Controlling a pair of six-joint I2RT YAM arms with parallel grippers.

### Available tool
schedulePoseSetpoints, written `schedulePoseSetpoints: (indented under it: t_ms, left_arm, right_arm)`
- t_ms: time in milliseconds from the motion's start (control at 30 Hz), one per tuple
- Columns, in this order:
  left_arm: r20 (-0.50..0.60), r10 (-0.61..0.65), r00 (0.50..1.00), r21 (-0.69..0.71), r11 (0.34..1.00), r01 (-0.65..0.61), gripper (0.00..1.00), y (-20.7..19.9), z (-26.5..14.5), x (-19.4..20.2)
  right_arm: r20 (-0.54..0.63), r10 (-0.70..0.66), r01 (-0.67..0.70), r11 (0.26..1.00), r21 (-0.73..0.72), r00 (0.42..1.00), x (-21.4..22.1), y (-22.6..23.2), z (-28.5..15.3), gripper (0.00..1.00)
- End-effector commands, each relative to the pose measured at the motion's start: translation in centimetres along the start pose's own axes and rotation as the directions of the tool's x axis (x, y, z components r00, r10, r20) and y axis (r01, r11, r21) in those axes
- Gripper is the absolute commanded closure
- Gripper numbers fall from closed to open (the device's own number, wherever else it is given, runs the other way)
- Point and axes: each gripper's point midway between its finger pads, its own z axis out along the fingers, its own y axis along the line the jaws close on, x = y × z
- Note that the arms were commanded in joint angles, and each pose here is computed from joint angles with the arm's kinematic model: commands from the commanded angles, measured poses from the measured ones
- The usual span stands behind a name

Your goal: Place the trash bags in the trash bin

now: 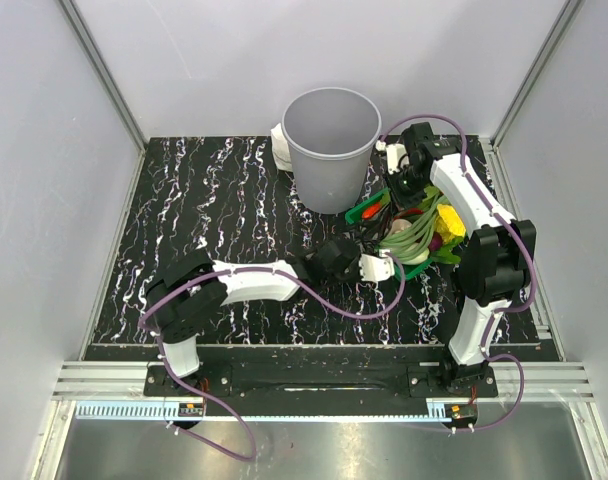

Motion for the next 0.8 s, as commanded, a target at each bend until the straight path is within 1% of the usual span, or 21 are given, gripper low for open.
schedulePoseSetpoints:
  t_ms: [0, 67, 100, 133, 200, 233, 300, 333, 433, 767]
  left_arm:
    - [0.085, -0.035, 0.996, -0.066, 0.997, 0.041, 1.00, 2.8, -1.1, -2.7]
    - [0.096, -0.050, 0.994, -0.052, 0.997, 0.055, 0.98, 2.5, -1.7, -3.0]
    - [0.100, -0.058, 0.993, -0.046, 0.997, 0.062, 0.85, 2.5, -2.0, -3.3]
    - [0.099, -0.058, 0.993, -0.047, 0.997, 0.063, 0.70, 2.2, -2.2, -3.5]
    - [0.091, -0.048, 0.995, -0.075, 0.996, 0.055, 0.46, 2.0, -2.5, -3.8]
    - [0.097, -0.040, 0.994, -0.081, 0.996, 0.048, 0.39, 1.6, -2.6, -4.2]
    - [0.088, -0.027, 0.996, -0.095, 0.995, 0.036, 0.30, 1.0, -2.6, -4.3]
    - [0.078, -0.020, 0.997, -0.105, 0.994, 0.028, 0.27, 0.7, -2.3, -4.3]
    - [0.040, 0.002, 0.999, -0.153, 0.988, 0.004, 0.23, 0.7, -1.3, -3.8]
    - [-0.005, 0.037, 0.999, -0.187, 0.982, -0.037, 0.21, 0.5, 0.6, -2.6]
  right_arm:
    - [0.035, -0.028, 0.027, 0.999, 0.018, 0.999, -0.6, -0.1, -0.7, 1.00]
    - [0.033, -0.028, 0.027, 0.999, 0.018, 0.999, -0.5, -0.1, -0.6, 1.00]
    - [0.032, -0.027, 0.027, 0.999, 0.018, 0.999, -0.5, -0.1, -0.6, 1.00]
    - [0.034, -0.028, 0.027, 0.999, 0.018, 0.999, -0.6, -0.1, -0.6, 1.00]
    - [0.035, -0.028, 0.027, 0.999, 0.017, 0.999, -0.7, -0.1, -0.6, 1.00]
    - [0.030, -0.027, 0.026, 1.000, 0.017, 0.999, -0.6, -0.1, -0.5, 1.00]
    - [0.031, -0.025, 0.025, 1.000, 0.016, 0.999, -0.7, -0.1, -0.4, 1.00]
    - [0.031, -0.025, 0.025, 1.000, 0.016, 0.999, -0.8, -0.2, -0.4, 1.00]
    - [0.033, -0.023, 0.022, 1.000, 0.013, 0.999, -0.8, -0.1, -0.4, 1.00]
    - [0.029, -0.028, 0.028, 0.999, 0.023, 0.999, -0.5, -0.2, -0.6, 1.00]
